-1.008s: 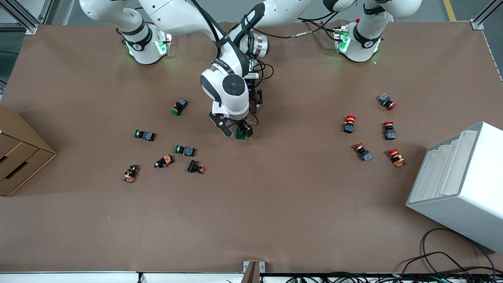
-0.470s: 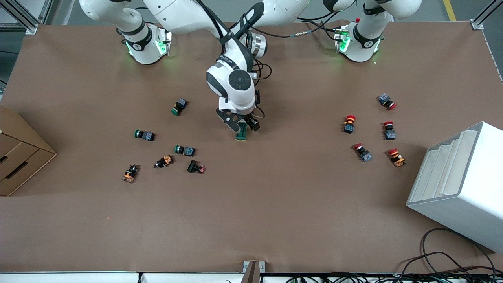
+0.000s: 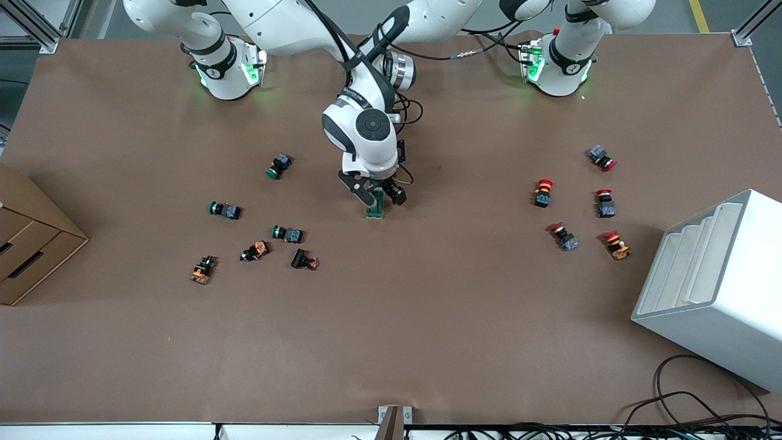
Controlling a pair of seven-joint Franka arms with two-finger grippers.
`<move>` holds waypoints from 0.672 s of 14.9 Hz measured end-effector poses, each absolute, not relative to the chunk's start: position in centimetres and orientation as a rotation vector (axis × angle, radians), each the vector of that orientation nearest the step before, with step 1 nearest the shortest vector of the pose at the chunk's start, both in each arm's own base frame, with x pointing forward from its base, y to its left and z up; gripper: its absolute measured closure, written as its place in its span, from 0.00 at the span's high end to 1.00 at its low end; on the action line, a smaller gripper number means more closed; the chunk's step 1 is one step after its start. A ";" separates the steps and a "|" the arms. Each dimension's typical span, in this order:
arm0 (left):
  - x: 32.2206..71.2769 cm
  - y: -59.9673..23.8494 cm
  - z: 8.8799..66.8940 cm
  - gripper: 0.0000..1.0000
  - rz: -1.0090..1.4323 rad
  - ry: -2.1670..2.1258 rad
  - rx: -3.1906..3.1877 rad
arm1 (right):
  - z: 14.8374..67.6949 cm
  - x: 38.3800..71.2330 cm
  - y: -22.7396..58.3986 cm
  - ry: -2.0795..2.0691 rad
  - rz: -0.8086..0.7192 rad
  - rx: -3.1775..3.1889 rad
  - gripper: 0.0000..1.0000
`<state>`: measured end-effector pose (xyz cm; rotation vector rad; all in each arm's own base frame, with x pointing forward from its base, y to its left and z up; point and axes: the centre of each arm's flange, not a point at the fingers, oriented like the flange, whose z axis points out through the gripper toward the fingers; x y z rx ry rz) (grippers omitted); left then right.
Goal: Close load switch with both arms
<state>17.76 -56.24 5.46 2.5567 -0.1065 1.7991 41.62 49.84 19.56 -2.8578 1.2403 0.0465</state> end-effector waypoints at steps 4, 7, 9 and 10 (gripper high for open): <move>17.7 -56.2 5.4 0.99 1.800 -0.107 2.556 | 19.6 41.7 49.9 1.242 0.045 -2.851 1.00; 17.7 -56.2 5.4 1.00 1.801 -0.106 2.556 | 19.7 41.9 49.8 1.254 0.051 -2.844 1.00; 17.7 -56.2 5.4 0.99 1.801 -0.106 2.556 | 19.9 42.1 49.8 1.263 0.057 -2.839 1.00; 17.7 -56.2 5.4 1.00 1.801 -0.106 2.556 | 20.0 42.2 49.7 1.269 0.060 -2.835 1.00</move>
